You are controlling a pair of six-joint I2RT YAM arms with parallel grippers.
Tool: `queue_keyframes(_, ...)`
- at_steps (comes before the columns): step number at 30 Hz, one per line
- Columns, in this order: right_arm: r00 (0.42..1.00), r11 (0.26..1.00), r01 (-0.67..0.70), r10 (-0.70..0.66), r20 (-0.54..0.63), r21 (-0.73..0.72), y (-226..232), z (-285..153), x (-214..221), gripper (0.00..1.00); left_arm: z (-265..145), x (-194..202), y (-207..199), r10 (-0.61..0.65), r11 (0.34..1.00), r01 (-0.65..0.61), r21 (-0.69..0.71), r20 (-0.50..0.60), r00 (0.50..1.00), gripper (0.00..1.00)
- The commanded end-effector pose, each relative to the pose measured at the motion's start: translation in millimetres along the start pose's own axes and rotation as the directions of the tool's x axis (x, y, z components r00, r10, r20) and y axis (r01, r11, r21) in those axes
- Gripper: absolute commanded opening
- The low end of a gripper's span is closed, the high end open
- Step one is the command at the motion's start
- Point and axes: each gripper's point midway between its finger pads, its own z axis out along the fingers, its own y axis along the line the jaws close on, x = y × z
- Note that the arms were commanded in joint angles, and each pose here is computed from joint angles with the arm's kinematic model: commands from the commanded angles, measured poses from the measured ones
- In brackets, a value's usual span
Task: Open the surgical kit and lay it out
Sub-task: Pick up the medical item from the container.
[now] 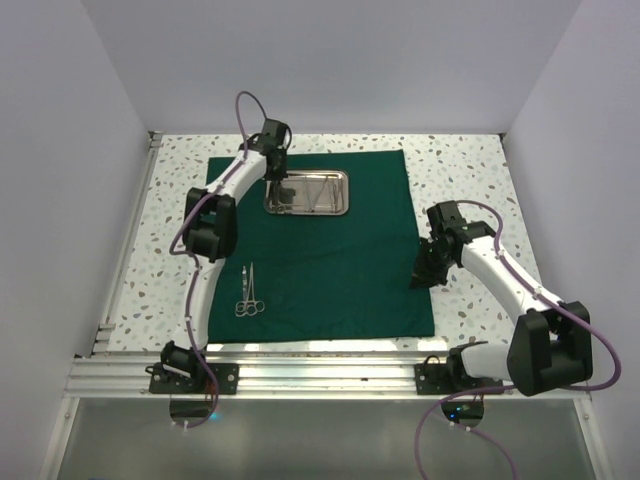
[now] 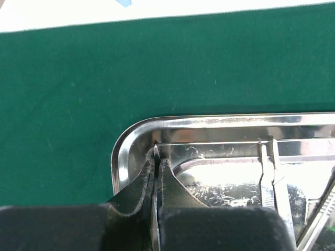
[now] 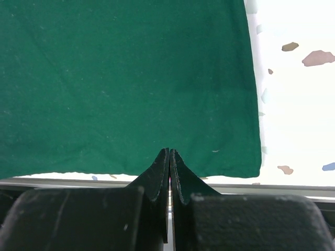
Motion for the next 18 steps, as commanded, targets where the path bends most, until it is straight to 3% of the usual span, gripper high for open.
queue_keyframes(1,0.999,0.998,-0.005,0.007,0.038,-0.057,14,-8,-13,0.0,-23,19,2,-0.013,0.999,0.016,0.029,-0.106,0.994,0.0)
queue_keyframes(8,0.999,0.998,0.004,0.0,0.048,-0.066,14,-12,-10,0.0,-77,-36,-2,-0.05,0.997,0.047,0.066,0.046,0.998,0.0)
queue_keyframes(18,0.999,0.996,0.015,-0.01,0.05,-0.09,12,-17,-1,0.0,-122,-39,-6,-0.077,0.994,0.071,0.079,0.068,0.995,0.0)
